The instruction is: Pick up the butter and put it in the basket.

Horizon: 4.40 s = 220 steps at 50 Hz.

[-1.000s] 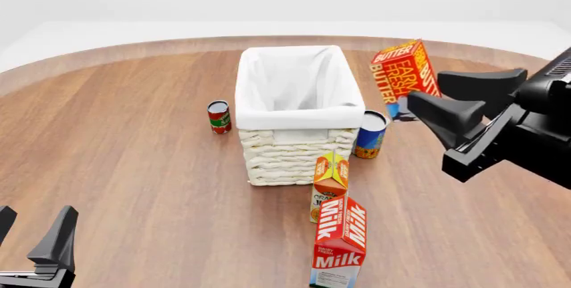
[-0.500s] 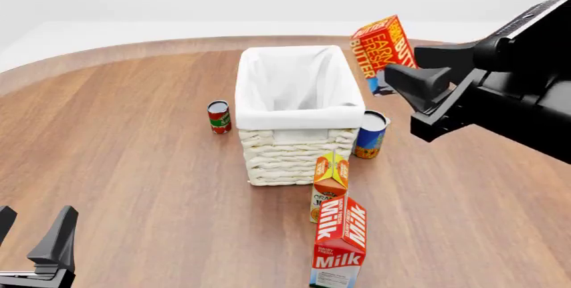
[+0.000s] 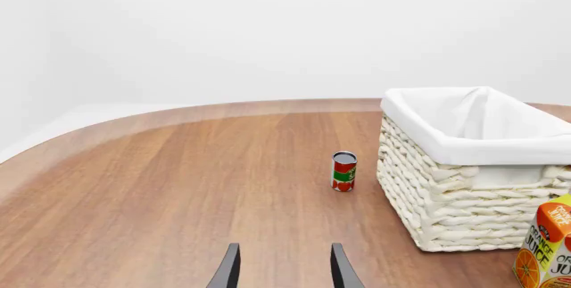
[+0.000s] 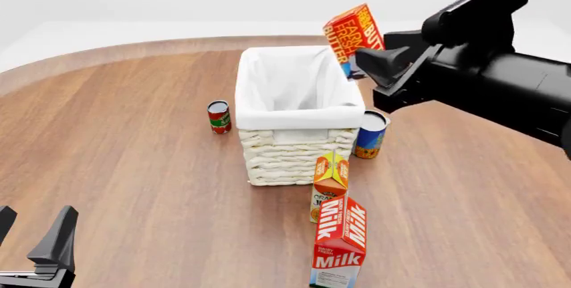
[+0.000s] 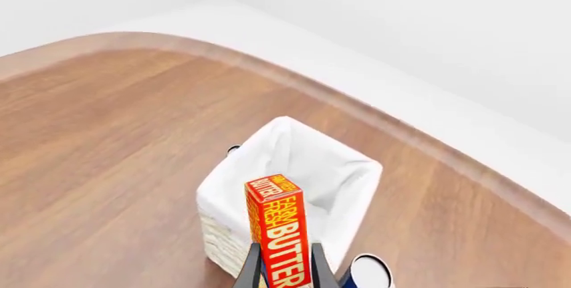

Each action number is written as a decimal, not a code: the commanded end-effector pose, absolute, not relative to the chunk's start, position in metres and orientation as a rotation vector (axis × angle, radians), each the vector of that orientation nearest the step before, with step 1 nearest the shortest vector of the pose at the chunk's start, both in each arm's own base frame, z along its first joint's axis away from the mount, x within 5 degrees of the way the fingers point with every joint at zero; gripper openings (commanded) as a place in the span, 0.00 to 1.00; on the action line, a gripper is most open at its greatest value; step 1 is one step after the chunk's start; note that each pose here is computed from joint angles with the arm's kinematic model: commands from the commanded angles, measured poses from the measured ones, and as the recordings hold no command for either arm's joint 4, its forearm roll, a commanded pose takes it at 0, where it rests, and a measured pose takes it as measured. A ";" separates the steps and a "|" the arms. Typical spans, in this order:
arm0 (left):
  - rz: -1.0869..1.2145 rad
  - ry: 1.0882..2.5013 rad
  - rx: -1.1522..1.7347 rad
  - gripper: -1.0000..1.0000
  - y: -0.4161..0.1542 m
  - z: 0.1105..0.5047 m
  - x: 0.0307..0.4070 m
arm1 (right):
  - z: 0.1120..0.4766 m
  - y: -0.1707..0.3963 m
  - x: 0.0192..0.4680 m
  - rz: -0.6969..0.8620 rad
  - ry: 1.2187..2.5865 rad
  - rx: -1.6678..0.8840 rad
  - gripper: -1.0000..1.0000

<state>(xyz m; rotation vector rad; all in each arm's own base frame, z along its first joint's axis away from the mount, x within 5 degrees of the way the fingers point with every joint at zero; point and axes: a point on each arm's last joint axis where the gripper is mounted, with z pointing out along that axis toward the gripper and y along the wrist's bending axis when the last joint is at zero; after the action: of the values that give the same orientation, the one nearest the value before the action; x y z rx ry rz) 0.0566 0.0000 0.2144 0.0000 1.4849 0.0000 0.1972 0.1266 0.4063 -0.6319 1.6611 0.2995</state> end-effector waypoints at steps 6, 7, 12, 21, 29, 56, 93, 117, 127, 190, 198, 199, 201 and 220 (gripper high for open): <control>0.000 1.485 0.000 1.00 0.000 0.214 0.057 | 0.405 0.142 0.228 0.320 1.693 -0.590 0.00; 0.000 1.485 0.000 1.00 0.000 0.214 0.057 | 0.404 0.143 0.229 0.319 1.694 -0.592 0.00; 0.000 1.485 0.000 1.00 0.000 0.214 0.057 | 0.405 0.146 0.234 0.318 1.696 -0.594 0.00; 0.000 1.485 0.000 1.00 0.000 0.214 0.057 | 0.406 0.151 0.241 0.317 1.697 -0.601 0.00; 0.000 1.485 0.000 1.00 0.000 0.214 0.057 | 0.408 0.156 0.246 0.314 1.697 -0.611 0.00; 0.000 1.485 0.000 1.00 0.000 0.214 0.057 | 0.418 0.165 0.277 0.262 1.699 -0.628 0.00; 0.000 1.485 0.000 1.00 0.000 0.214 0.057 | 0.396 0.196 0.328 0.189 1.800 -0.754 0.00; 0.000 1.485 0.000 1.00 0.000 0.214 0.057 | 0.383 0.208 0.350 0.146 1.849 -0.829 0.00; 0.000 1.485 0.000 1.00 0.000 0.214 0.057 | 0.379 0.213 0.360 0.132 1.874 -0.853 0.00; 0.000 1.485 0.000 1.00 0.000 0.214 0.057 | 0.327 0.224 0.404 0.030 1.958 -1.017 0.00; 0.000 1.485 0.000 1.00 0.000 0.214 0.057 | 0.326 0.225 0.408 0.027 1.958 -1.018 0.00; 0.000 1.485 0.000 1.00 0.000 0.214 0.057 | 0.325 0.225 0.408 0.027 1.958 -1.018 0.00; 0.000 1.485 0.000 1.00 0.000 0.214 0.057 | 0.325 0.225 0.409 0.026 1.958 -1.019 0.00; 0.000 1.485 0.000 1.00 0.000 0.214 0.057 | 0.310 0.229 0.412 0.024 1.984 -1.045 0.00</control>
<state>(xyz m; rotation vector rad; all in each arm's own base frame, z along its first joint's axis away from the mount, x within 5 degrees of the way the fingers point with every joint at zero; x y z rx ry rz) 0.0566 0.0000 0.2144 0.0000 1.4849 0.0000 0.4110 0.2285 0.3035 -1.0655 1.9963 0.0198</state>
